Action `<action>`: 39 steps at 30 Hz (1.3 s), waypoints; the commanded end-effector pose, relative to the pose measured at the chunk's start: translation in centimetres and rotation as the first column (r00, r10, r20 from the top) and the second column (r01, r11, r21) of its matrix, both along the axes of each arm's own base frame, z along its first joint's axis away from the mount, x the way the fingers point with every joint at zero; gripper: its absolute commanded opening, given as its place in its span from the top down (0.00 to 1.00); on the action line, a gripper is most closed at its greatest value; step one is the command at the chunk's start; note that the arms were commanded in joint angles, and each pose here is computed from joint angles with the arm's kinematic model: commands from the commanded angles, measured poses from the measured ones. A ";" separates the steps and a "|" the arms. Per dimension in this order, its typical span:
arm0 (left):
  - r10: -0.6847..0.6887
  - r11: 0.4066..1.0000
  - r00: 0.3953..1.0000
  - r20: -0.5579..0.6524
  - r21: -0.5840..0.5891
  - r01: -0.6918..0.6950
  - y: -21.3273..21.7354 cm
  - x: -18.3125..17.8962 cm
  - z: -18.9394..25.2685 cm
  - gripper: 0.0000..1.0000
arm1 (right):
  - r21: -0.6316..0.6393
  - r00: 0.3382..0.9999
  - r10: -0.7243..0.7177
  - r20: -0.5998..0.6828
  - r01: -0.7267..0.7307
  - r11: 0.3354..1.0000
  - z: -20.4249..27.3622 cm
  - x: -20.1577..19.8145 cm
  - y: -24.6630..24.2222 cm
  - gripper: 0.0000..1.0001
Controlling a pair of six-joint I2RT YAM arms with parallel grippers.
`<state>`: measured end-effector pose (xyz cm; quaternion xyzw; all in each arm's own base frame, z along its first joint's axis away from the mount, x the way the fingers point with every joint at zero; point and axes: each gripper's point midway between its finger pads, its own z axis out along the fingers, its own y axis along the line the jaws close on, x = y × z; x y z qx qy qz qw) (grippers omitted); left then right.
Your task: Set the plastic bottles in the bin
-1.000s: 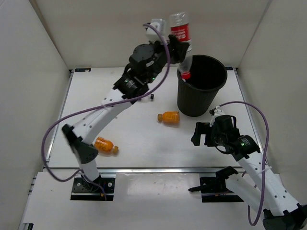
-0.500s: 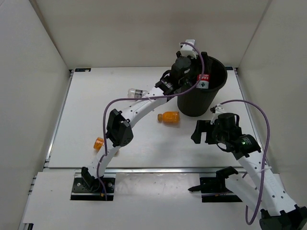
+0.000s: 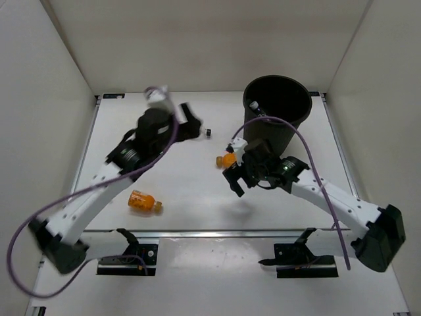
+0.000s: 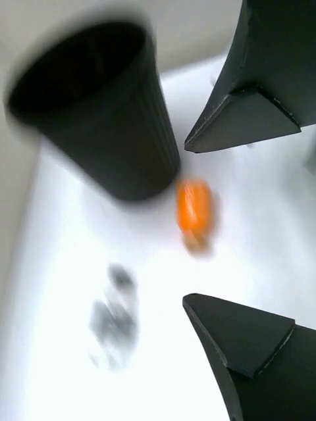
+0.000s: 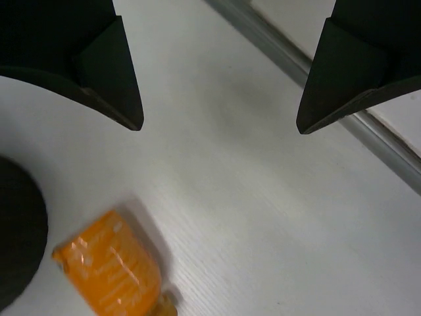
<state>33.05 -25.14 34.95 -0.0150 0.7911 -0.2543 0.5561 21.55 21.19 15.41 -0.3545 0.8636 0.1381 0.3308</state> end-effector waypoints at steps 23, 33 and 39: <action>0.424 0.905 0.841 -0.335 0.144 -0.399 19.5 -10.9 -12.5 0.01 | -0.232 0.890 0.452 -0.065 -0.454 0.860 -9.4 14.5 4.0 0.01; 0.423 0.906 0.846 -0.325 0.140 -0.399 19.4 -10.3 -12.2 0.01 | -0.256 0.924 0.377 -0.067 -0.381 0.888 -11.9 12.7 3.6 0.41; 0.426 0.905 0.845 -0.324 0.145 -0.400 19.5 -10.4 -12.3 0.01 | -0.272 0.914 0.357 0.193 -0.300 0.914 -3.7 13.8 6.6 0.66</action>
